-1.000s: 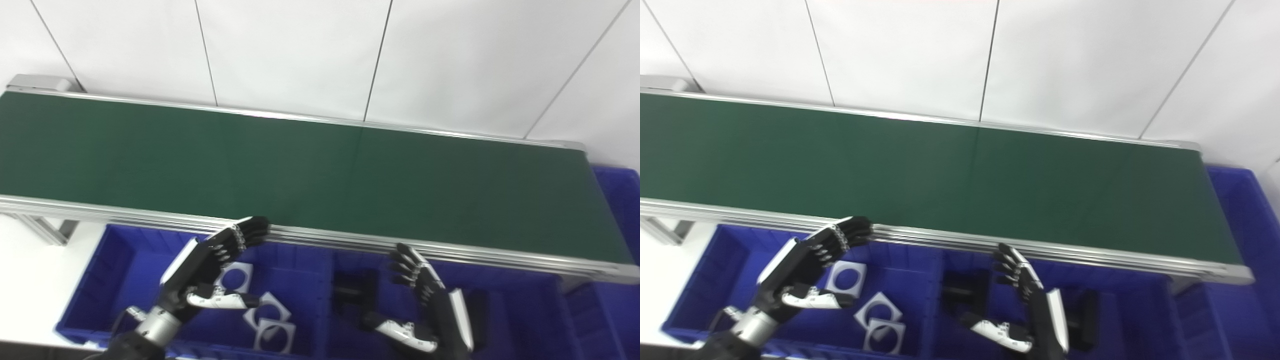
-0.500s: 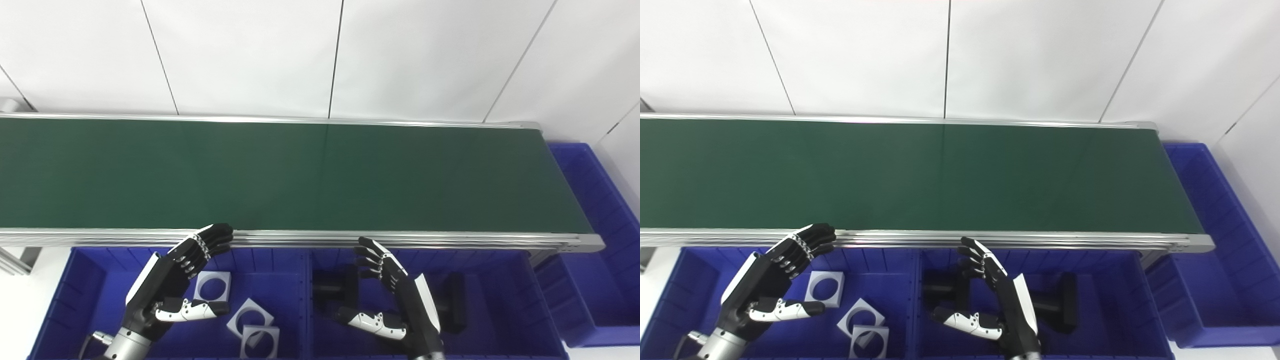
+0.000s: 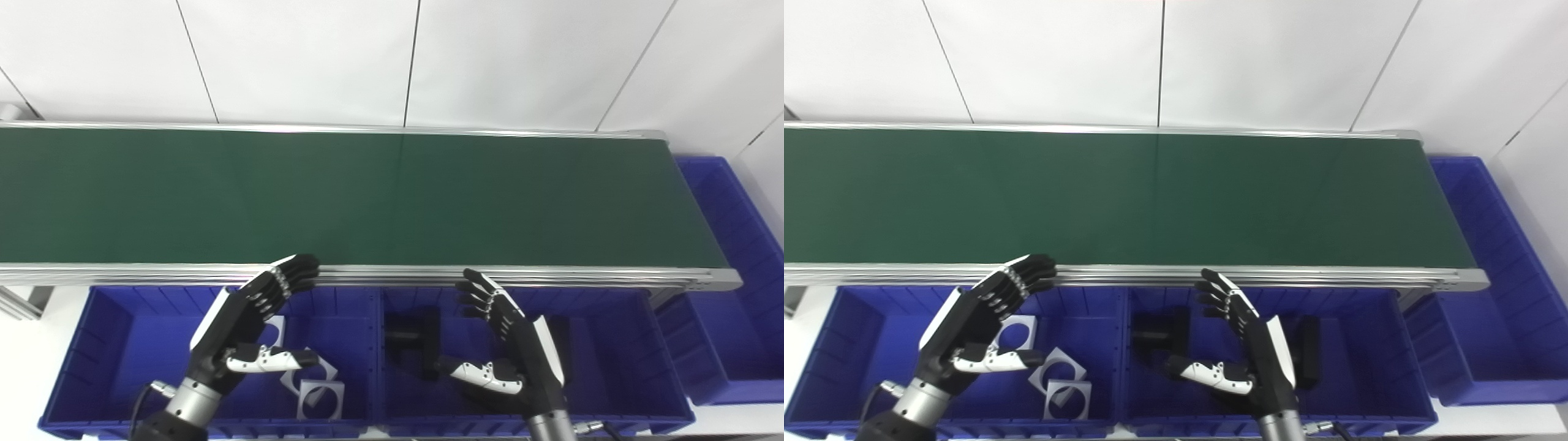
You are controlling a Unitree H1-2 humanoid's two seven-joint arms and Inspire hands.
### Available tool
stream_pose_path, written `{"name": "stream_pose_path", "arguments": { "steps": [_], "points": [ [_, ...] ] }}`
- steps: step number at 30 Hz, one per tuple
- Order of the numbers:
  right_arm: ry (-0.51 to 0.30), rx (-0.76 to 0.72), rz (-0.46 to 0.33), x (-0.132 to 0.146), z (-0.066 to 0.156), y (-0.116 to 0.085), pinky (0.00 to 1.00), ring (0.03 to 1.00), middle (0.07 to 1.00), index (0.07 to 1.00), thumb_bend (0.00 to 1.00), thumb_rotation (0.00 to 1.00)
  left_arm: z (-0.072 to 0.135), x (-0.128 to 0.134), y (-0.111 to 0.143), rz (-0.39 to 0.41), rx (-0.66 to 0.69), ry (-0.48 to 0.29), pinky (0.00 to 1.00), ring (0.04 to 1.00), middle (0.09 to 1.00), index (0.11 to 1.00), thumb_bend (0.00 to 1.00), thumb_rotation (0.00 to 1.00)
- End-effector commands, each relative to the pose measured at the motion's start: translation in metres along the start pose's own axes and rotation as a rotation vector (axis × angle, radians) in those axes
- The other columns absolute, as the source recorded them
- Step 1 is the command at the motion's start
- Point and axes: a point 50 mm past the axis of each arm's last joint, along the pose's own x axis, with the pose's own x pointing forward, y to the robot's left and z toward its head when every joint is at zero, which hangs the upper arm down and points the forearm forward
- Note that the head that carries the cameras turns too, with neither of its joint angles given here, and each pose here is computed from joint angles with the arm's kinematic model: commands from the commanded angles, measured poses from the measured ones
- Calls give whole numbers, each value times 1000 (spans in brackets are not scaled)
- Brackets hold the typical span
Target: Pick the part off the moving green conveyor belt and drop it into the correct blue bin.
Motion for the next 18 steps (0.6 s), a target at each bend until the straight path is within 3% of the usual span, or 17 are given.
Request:
{"name": "stream_pose_path", "arguments": {
  "steps": [1, 10, 18],
  "points": [
    [-34, 7, 2, 4, 10, 1, 717, 776, 805, 859, 779, 281, 8, 4, 3, 5, 32, -43, 827, 852, 852, 827, 855, 138],
    [-36, -15, 7, 5, 12, -4, 700, 774, 805, 855, 782, 283, 5, 4, -2, 19, 24, -41, 827, 849, 855, 833, 847, 106],
    [-32, -30, 30, 5, 14, -5, 710, 780, 809, 849, 774, 252, 4, 2, -5, 28, 33, -44, 822, 848, 849, 826, 860, 136]
  ]
}}
